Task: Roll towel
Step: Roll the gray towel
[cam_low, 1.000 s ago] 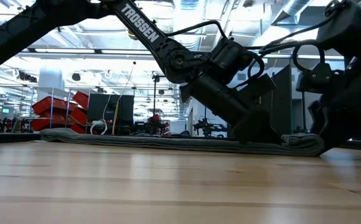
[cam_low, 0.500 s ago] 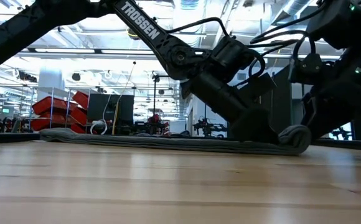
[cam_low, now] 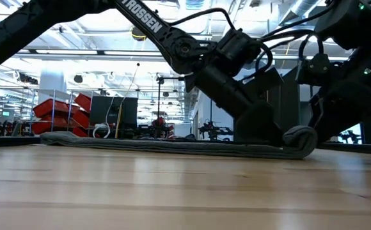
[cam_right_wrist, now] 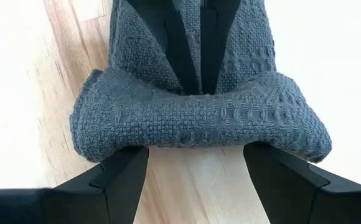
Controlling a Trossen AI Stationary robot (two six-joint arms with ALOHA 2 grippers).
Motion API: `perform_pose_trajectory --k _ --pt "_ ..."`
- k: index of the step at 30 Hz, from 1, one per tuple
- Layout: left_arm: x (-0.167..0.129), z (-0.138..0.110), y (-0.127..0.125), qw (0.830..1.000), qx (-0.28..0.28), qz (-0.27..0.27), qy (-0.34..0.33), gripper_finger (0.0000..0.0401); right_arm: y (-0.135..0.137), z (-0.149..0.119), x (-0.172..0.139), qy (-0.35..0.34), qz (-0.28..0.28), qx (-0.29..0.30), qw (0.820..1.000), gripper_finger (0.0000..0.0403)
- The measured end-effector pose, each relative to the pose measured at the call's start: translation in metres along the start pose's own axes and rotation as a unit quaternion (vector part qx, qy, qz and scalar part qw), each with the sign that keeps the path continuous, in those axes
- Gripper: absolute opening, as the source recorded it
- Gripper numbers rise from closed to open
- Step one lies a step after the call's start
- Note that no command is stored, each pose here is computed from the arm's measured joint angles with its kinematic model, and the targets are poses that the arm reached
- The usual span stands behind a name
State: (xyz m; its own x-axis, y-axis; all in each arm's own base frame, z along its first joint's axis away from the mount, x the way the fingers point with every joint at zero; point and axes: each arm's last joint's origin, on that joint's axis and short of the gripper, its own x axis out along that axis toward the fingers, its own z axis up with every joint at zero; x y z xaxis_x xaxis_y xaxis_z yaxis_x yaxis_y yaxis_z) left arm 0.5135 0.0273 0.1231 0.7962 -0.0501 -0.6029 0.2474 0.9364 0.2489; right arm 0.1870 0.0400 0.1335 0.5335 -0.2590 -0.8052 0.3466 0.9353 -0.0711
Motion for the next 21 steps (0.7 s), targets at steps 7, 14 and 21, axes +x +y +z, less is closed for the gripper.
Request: perform_pose_trajectory --k 7,14,21 --pt "-0.014 0.006 0.003 0.999 0.014 0.019 0.038 0.0006 0.0 0.0 0.0 0.001 0.0 -0.001 1.0 0.0255" --pt "-0.047 0.02 0.007 0.995 0.012 0.019 0.093 0.0006 0.0 0.0 0.0 0.002 -0.001 -0.001 1.0 0.0255" --pt "-0.051 0.043 -0.018 0.999 0.021 -0.015 0.042 0.0006 0.0 0.0 0.0 0.002 -0.001 -0.001 1.0 0.0255"
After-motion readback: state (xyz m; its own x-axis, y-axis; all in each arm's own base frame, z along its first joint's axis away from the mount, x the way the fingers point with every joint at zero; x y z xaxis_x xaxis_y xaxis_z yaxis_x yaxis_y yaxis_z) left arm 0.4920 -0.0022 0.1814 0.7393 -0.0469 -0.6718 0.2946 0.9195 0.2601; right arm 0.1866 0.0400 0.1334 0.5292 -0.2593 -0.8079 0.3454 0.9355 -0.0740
